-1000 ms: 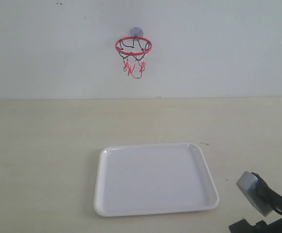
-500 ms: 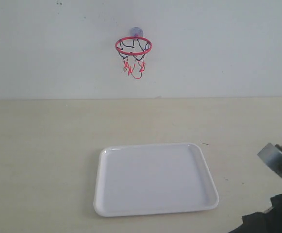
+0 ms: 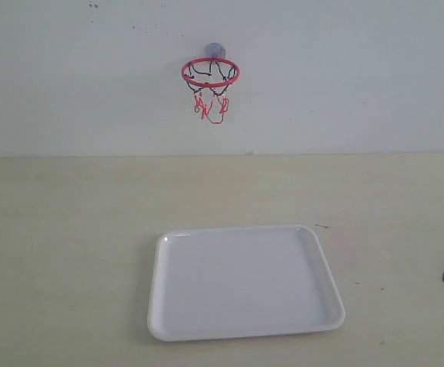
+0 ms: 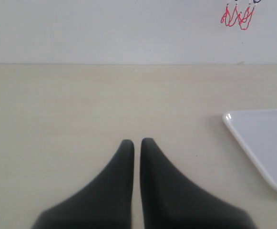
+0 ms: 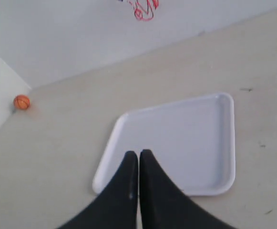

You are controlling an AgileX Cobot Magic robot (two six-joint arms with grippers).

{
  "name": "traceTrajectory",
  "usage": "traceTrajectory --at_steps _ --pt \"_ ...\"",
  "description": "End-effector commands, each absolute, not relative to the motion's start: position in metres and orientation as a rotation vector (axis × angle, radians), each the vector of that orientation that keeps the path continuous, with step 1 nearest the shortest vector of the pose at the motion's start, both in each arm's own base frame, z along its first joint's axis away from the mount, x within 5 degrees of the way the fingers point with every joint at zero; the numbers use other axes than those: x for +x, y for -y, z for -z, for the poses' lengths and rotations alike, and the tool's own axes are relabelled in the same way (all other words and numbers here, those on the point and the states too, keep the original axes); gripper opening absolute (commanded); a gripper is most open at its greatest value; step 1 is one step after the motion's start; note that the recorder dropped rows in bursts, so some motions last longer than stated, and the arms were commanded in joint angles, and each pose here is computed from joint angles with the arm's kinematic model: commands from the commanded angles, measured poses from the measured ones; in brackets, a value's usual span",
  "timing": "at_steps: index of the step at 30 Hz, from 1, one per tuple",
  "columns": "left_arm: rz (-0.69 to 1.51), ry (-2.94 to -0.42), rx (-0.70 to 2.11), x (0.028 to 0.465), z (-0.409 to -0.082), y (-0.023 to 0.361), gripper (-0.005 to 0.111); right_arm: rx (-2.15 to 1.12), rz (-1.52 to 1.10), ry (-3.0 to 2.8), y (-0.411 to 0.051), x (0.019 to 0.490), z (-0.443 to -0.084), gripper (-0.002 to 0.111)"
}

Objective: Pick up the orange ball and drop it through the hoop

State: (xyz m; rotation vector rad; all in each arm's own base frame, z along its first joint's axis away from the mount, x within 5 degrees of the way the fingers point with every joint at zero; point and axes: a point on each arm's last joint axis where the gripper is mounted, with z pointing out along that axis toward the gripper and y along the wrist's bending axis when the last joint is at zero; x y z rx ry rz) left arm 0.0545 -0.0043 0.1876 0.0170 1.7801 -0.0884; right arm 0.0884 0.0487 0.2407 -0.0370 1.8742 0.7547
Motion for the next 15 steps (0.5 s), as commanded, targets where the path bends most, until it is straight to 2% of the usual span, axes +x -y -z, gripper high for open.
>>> traceTrajectory --at_steps 1,15 --pt "0.088 -1.771 0.022 0.054 -0.187 0.004 0.004 -0.023 -0.716 -1.747 -0.042 0.070 -0.234 0.000" --pt "0.088 -1.769 0.022 0.055 -0.187 0.004 0.004 -0.009 -0.647 -1.545 -0.029 0.051 -0.228 0.000"
